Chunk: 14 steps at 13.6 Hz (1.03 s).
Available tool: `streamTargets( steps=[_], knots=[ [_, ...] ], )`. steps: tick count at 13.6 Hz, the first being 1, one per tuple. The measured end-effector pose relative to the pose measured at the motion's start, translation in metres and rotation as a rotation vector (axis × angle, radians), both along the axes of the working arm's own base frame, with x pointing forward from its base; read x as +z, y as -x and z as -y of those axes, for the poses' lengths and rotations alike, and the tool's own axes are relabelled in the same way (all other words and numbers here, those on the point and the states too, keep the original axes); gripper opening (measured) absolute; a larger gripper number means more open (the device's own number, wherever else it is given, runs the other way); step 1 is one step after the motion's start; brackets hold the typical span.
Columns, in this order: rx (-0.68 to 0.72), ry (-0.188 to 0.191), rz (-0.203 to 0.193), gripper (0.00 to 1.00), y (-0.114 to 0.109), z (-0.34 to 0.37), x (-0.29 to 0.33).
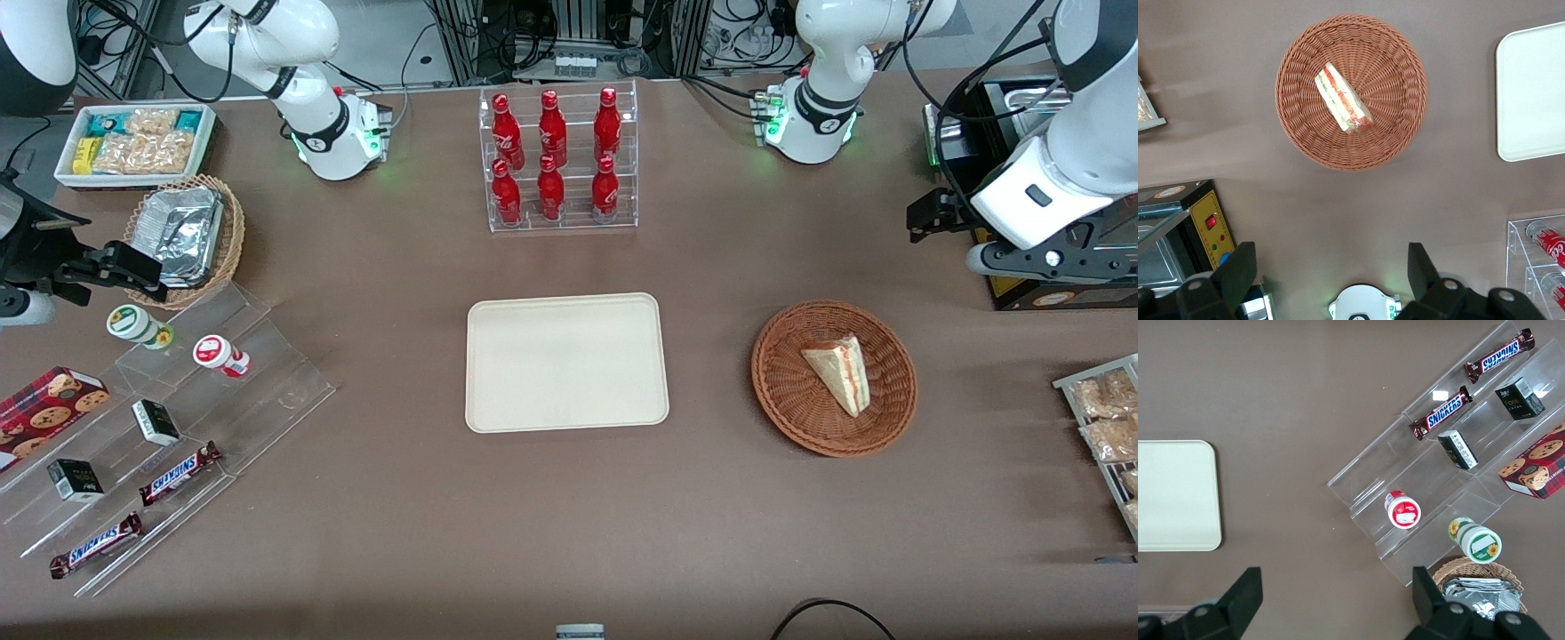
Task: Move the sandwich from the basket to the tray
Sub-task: 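Move the left gripper over the wrapped sandwich in the wicker basket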
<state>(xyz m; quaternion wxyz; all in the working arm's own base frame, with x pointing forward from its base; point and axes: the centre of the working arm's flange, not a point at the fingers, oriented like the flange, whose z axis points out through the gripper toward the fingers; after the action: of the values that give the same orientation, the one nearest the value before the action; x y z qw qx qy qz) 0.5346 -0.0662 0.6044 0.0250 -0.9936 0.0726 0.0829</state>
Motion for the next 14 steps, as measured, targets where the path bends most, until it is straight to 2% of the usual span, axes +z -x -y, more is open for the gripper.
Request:
streamTargets(
  steps=[5,11,14],
  knots=[
    [0.013,0.005,0.023,1.0,-0.009,-0.009,-0.009],
    [0.008,0.011,0.009,1.0,-0.023,-0.012,-0.095],
    [0.004,0.017,0.034,1.0,-0.027,-0.012,-0.134]
  ],
)
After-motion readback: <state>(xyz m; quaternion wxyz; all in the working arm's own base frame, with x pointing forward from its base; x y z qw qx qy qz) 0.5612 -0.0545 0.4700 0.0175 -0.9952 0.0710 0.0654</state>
